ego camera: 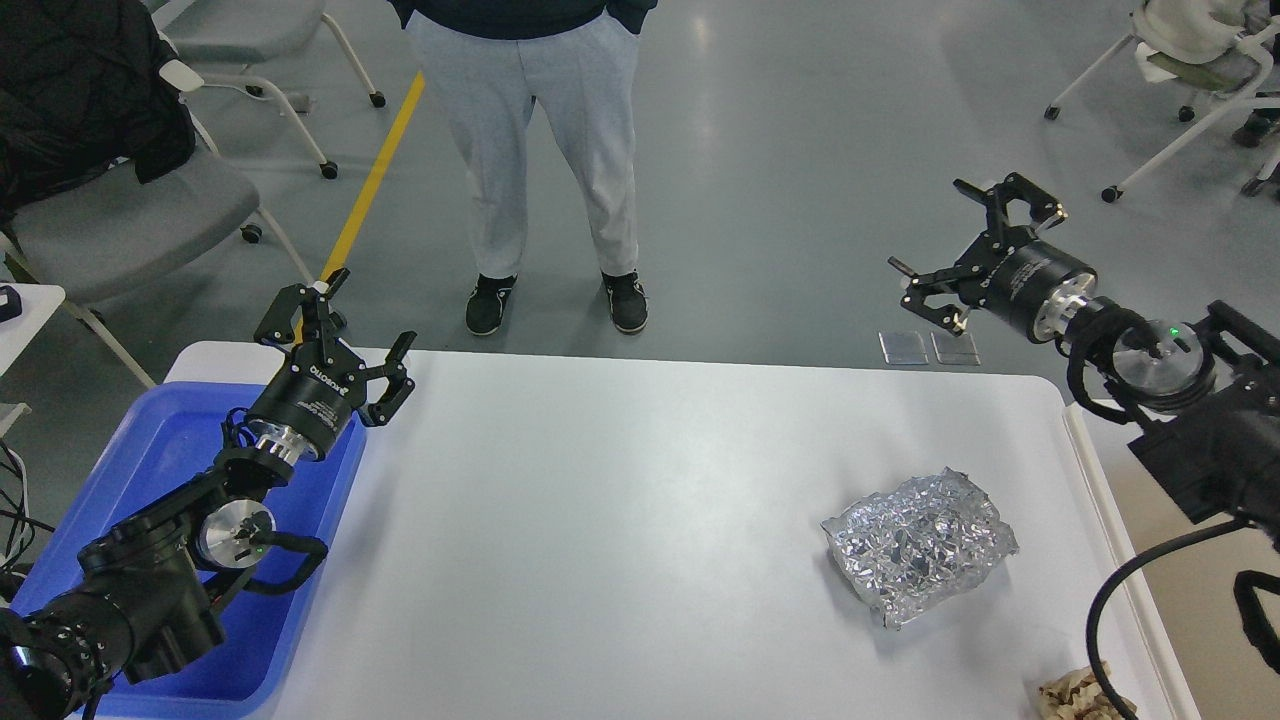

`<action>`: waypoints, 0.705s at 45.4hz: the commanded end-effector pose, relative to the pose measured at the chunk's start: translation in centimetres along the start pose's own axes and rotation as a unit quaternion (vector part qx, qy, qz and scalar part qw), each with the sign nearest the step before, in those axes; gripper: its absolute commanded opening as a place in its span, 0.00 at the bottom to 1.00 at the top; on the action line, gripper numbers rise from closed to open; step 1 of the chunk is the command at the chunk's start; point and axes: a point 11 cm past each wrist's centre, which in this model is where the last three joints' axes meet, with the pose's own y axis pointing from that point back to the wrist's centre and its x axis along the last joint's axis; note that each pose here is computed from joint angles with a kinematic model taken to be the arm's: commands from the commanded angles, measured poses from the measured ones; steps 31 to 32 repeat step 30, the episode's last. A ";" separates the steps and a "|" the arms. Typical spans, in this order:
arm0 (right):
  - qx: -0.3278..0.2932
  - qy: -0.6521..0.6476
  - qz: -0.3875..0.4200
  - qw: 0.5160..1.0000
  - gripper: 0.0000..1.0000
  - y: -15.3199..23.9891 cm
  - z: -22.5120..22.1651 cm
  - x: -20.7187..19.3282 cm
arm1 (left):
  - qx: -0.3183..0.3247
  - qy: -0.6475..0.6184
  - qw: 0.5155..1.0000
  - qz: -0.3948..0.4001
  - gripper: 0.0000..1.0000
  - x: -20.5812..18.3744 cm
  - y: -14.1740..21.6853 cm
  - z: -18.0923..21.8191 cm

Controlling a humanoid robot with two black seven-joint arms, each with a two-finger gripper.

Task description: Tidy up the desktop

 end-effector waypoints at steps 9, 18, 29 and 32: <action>-0.039 -0.074 -0.042 0.996 1.00 -0.8 11.6 0.0 | 0.000 0.000 1.000 0.000 1.00 0.0 0.0 0.0; -0.048 -0.098 -0.041 0.993 1.00 -0.1 14.8 0.7 | -0.001 0.000 1.000 0.000 1.00 0.0 0.0 0.0; -0.038 -0.106 -0.033 0.993 1.00 0.4 15.6 1.6 | 0.000 0.000 1.000 0.000 1.00 0.0 0.0 0.0; -0.037 -0.106 -0.033 0.993 1.00 0.5 15.7 1.7 | -0.001 0.000 1.000 0.000 1.00 0.0 0.0 0.0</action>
